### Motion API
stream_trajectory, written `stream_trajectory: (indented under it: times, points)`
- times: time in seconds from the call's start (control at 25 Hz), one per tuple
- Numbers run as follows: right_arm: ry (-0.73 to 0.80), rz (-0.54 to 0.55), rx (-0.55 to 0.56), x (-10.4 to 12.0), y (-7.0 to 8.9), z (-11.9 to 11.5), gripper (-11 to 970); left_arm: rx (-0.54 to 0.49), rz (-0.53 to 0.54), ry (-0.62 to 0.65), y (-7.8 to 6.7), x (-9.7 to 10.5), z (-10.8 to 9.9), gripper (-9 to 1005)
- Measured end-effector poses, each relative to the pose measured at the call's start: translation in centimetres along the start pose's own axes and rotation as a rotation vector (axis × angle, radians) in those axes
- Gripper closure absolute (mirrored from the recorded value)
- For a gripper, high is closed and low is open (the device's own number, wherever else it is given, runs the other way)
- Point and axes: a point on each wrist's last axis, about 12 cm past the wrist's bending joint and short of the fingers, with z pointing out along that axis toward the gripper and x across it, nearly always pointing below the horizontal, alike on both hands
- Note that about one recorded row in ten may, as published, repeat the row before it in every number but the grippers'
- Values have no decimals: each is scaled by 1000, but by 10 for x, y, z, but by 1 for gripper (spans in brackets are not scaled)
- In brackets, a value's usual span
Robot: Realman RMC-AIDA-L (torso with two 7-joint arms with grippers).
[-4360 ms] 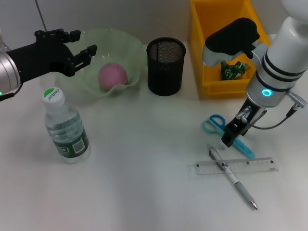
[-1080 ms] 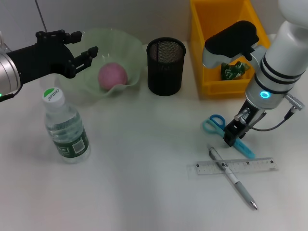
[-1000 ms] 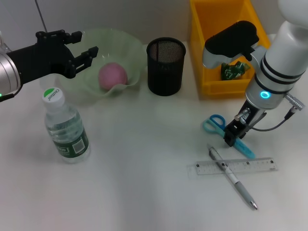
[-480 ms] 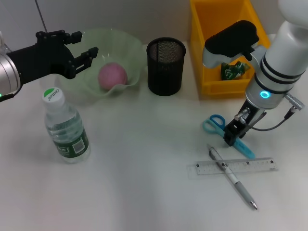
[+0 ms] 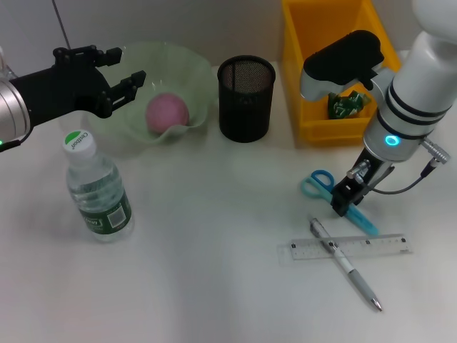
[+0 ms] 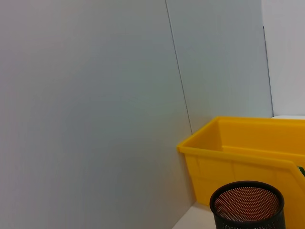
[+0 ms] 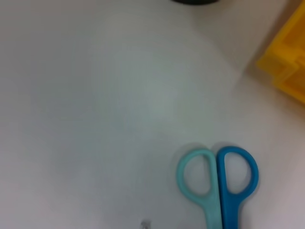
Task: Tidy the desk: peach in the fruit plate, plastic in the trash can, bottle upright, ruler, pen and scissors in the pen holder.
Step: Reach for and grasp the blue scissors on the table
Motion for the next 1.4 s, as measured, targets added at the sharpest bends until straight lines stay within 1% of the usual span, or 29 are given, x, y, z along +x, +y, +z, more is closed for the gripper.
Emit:
stream_trajectory:
  times: [0.6, 1.16, 1.4]
  points:
    - [12, 1, -6, -1, 1, 4, 685, -1, 3, 1, 0, 0, 0, 496]
    - [7, -1, -1, -4, 2, 2, 686, -1, 6, 0, 1, 0, -1, 497]
    - [7, 5, 0, -4, 2, 2, 725, -2, 15, 0, 1, 0, -1, 496]
